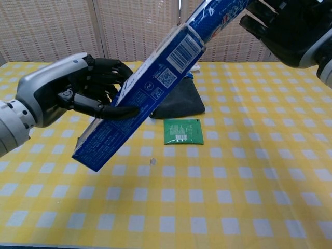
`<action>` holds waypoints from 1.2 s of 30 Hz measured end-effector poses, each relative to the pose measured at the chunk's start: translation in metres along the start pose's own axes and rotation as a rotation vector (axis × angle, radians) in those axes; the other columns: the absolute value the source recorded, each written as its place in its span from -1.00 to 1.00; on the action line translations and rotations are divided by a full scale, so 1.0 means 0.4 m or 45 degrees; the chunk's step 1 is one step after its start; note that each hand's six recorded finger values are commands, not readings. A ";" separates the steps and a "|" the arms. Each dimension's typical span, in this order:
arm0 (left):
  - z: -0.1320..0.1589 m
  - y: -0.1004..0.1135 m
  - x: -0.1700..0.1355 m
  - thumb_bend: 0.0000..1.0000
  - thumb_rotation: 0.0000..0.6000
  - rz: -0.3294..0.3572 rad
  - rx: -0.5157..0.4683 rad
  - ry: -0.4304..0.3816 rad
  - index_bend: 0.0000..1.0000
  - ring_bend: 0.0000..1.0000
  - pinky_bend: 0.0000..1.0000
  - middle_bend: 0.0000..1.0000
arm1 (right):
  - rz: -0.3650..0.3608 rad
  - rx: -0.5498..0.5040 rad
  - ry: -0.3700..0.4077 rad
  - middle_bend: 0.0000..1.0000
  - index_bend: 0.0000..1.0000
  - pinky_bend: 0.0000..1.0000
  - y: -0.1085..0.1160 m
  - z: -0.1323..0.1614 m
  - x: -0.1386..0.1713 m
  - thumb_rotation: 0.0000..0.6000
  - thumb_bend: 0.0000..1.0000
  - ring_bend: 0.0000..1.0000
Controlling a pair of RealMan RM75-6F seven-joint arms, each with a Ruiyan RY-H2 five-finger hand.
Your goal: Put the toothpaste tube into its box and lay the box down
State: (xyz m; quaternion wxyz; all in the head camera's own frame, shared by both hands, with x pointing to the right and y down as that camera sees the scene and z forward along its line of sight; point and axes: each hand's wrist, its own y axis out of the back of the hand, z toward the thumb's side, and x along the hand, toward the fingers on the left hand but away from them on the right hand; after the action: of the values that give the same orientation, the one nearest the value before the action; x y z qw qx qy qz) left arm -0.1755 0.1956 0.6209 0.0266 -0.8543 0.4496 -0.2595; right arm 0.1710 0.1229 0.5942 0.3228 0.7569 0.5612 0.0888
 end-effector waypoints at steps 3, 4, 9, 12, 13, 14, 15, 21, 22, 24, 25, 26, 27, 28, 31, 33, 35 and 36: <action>0.007 -0.002 0.002 -0.50 1.00 0.002 -0.009 -0.011 0.36 0.41 0.40 0.62 | 0.000 -0.007 -0.004 0.15 0.48 0.73 0.001 -0.008 0.000 1.00 -0.13 0.66; 0.010 -0.002 0.002 -0.50 1.00 0.003 -0.012 -0.016 0.36 0.41 0.40 0.62 | 0.000 -0.009 -0.006 0.15 0.48 0.73 0.001 -0.011 -0.001 1.00 -0.13 0.66; 0.019 -0.001 0.003 -0.50 1.00 0.014 -0.023 -0.031 0.35 0.41 0.40 0.62 | 0.000 -0.011 -0.020 0.15 0.48 0.73 0.003 -0.030 -0.002 1.00 -0.12 0.66; 0.020 -0.003 0.002 -0.50 1.00 0.013 -0.023 -0.036 0.35 0.41 0.40 0.62 | 0.002 -0.012 -0.031 0.15 0.48 0.73 0.000 -0.044 -0.002 1.00 -0.12 0.66; 0.020 -0.005 0.002 -0.50 1.00 0.011 -0.021 -0.037 0.36 0.41 0.40 0.62 | 0.005 -0.013 -0.035 0.15 0.48 0.73 -0.002 -0.048 -0.002 1.00 -0.12 0.66; 0.021 -0.006 0.003 -0.50 1.00 0.009 -0.017 -0.039 0.36 0.41 0.40 0.62 | 0.007 -0.015 -0.040 0.15 0.48 0.73 -0.005 -0.053 -0.002 1.00 -0.12 0.66; 0.022 -0.007 0.003 -0.50 1.00 0.008 -0.015 -0.041 0.36 0.41 0.40 0.62 | 0.011 -0.017 -0.046 0.15 0.48 0.73 -0.009 -0.059 -0.002 1.00 -0.13 0.66; 0.029 -0.014 0.005 -0.50 1.00 0.002 -0.014 -0.052 0.36 0.41 0.40 0.61 | 0.033 -0.009 -0.075 0.15 0.48 0.73 -0.031 -0.087 -0.001 1.00 -0.12 0.66; 0.029 -0.014 0.006 -0.50 1.00 0.000 -0.012 -0.052 0.36 0.41 0.40 0.62 | 0.036 -0.007 -0.078 0.15 0.48 0.73 -0.033 -0.090 -0.001 1.00 -0.12 0.66; 0.030 -0.017 0.007 -0.50 1.00 -0.004 -0.007 -0.052 0.36 0.41 0.40 0.62 | 0.042 0.001 -0.083 0.15 0.48 0.73 -0.039 -0.095 -0.001 1.00 -0.12 0.66; 0.031 -0.019 0.007 -0.50 1.00 -0.006 -0.005 -0.052 0.36 0.41 0.40 0.61 | 0.046 0.006 -0.086 0.15 0.48 0.73 -0.042 -0.098 -0.001 1.00 -0.13 0.66; 0.032 -0.021 0.008 -0.50 1.00 -0.008 -0.004 -0.053 0.36 0.41 0.40 0.61 | 0.049 0.011 -0.089 0.15 0.48 0.73 -0.045 -0.100 -0.001 1.00 -0.13 0.66; 0.033 -0.022 0.008 -0.50 1.00 -0.010 -0.004 -0.054 0.36 0.41 0.40 0.62 | 0.054 0.017 -0.093 0.15 0.48 0.73 -0.048 -0.103 -0.001 1.00 -0.12 0.66; 0.034 -0.026 0.008 -0.50 1.00 -0.015 -0.002 -0.057 0.36 0.41 0.40 0.62 | 0.062 0.024 -0.098 0.15 0.48 0.73 -0.053 -0.106 0.000 1.00 -0.12 0.66; 0.039 -0.037 0.007 -0.50 1.00 -0.033 0.009 -0.066 0.36 0.41 0.40 0.62 | 0.087 0.054 -0.111 0.15 0.48 0.73 -0.071 -0.117 0.002 1.00 -0.12 0.65; 0.043 -0.043 0.008 -0.50 1.00 -0.040 0.012 -0.071 0.35 0.41 0.40 0.62 | 0.105 0.071 -0.118 0.15 0.48 0.73 -0.085 -0.121 0.004 1.00 -0.12 0.65; 0.044 -0.042 0.011 -0.50 1.00 -0.034 0.008 -0.073 0.36 0.41 0.39 0.62 | 0.118 0.082 -0.121 0.15 0.48 0.73 -0.094 -0.123 0.007 1.00 -0.13 0.65; 0.045 -0.041 0.012 -0.50 1.00 -0.030 0.006 -0.072 0.36 0.41 0.40 0.62 | 0.124 0.092 -0.124 0.15 0.48 0.73 -0.098 -0.124 0.009 1.00 -0.12 0.65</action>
State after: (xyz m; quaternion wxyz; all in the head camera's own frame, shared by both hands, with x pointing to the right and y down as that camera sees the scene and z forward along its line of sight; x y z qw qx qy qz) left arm -0.1526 0.1981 0.6120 0.0381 -0.8665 0.4379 -0.2365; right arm 0.1165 0.1518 0.6086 0.3173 0.7979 0.5104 0.0471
